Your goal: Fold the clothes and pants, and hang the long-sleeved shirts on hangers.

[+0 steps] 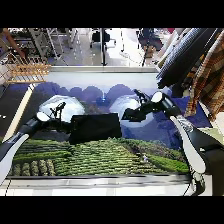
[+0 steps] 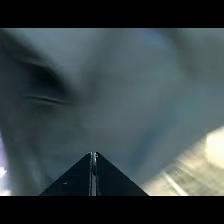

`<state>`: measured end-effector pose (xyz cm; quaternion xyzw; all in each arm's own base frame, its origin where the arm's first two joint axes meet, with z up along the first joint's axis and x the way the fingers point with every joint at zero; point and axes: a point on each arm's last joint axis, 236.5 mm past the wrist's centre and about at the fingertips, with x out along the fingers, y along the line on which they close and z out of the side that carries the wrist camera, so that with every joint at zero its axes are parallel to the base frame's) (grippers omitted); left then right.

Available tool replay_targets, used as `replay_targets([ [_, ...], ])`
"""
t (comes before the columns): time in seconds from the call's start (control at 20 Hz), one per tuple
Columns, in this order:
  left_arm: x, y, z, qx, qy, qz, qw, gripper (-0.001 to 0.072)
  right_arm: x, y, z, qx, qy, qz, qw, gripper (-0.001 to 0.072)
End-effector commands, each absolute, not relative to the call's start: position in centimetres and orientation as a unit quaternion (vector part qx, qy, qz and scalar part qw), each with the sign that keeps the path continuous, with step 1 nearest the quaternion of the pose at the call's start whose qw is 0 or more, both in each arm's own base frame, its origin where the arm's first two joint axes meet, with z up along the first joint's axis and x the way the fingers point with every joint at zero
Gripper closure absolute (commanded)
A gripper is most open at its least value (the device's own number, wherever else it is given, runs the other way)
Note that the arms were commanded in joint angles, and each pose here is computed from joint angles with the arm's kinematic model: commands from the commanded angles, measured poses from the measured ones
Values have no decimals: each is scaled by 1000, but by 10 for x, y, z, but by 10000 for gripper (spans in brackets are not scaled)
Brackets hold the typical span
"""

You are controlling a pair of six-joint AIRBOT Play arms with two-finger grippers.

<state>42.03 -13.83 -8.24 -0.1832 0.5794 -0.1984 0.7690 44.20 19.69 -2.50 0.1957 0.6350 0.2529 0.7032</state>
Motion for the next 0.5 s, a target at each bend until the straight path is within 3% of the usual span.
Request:
replay_targets([
  [0.0, 426, -130, -120, -205, 615, -142, 748, 704, 450, 198, -69, 268, 644, 255, 669, 132],
  [0.35, 426, -132, -120, -202, 640, -145, 727, 704, 469, 253, -94, 306, 668, 325, 596, 153],
  [0.4, 423, -133, -120, -202, 644, -147, 723, 704, 468, 271, -87, 317, 664, 348, 581, 190],
  [0.45, 419, -134, -119, -201, 650, -151, 717, 704, 465, 285, -79, 319, 660, 372, 569, 327],
])
